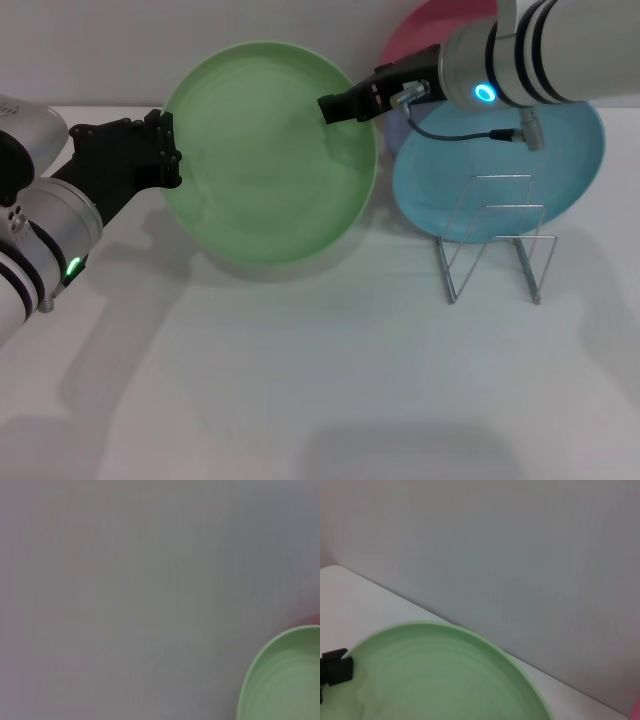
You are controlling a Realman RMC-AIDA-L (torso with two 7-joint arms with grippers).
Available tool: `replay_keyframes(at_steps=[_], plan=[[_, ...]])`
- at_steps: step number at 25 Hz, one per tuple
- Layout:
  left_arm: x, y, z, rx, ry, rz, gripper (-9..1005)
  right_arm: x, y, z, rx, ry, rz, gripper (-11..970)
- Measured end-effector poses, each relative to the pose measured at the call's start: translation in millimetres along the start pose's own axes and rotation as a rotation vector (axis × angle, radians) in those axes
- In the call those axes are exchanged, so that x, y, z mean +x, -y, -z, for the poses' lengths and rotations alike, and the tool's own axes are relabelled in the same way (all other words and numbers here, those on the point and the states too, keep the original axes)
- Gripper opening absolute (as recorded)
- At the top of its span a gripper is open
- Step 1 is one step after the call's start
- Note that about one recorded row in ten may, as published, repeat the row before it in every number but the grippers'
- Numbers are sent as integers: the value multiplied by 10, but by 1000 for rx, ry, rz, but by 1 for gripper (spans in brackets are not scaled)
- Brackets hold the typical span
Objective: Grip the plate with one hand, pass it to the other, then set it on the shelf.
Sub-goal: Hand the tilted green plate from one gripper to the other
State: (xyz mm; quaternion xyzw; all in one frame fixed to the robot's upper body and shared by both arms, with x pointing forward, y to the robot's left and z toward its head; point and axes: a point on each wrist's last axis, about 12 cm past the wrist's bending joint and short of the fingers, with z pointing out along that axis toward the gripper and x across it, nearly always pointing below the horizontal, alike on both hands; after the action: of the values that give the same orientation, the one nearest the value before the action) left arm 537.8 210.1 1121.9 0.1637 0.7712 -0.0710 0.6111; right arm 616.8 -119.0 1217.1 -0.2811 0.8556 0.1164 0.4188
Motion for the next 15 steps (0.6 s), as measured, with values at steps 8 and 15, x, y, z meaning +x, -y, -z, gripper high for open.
replay_keyframes(at_steps=[8, 15], plan=[[-5, 19, -2, 6, 1, -1, 95, 4, -41, -66, -7, -13, 18, 819], [-5, 21, 0, 6, 1, -1, 100, 11, -47, -106, -7, -22, 25, 818]])
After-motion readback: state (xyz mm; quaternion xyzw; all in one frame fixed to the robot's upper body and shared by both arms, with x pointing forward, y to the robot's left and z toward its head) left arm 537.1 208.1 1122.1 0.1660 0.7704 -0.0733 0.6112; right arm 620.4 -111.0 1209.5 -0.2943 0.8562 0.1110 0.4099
